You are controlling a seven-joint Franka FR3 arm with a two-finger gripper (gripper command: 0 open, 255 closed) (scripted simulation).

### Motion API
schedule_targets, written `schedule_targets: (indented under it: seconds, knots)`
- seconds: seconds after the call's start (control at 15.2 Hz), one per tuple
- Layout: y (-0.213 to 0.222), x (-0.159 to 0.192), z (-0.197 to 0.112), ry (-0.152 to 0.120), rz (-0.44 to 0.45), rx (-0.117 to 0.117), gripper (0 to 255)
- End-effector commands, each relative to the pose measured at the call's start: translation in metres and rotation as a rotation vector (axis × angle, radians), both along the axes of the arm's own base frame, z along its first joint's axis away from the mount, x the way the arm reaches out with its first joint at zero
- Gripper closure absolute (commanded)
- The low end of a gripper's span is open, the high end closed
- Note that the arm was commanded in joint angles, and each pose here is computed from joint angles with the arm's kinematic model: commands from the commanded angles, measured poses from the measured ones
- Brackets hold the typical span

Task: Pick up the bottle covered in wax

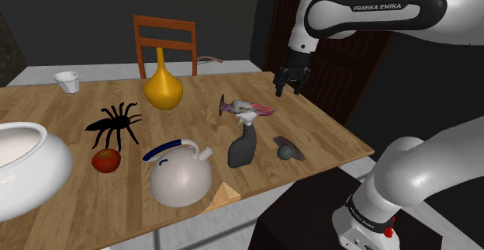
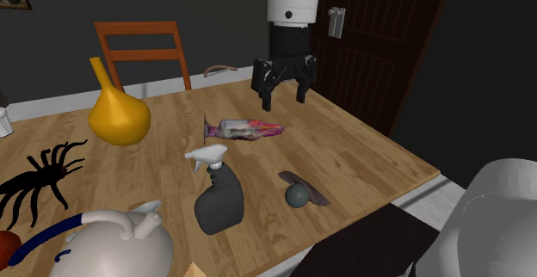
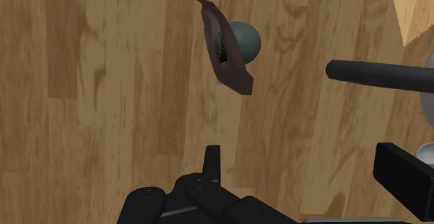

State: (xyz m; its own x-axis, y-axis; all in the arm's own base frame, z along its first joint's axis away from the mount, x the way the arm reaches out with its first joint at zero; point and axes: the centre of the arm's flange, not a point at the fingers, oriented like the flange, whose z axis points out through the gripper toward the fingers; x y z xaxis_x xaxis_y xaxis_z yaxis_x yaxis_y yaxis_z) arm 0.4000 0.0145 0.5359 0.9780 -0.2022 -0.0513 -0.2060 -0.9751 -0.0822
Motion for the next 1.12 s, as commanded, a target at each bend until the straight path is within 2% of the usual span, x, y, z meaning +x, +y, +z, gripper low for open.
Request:
schedule_targets:
  seconds: [0.0, 1.06]
  knots:
    - [0.007, 0.023, -0.008, 0.002, -0.015, -0.011, 0]
    - [0.044, 0.221, -0.084, 0.026, -0.126, -0.105, 0]
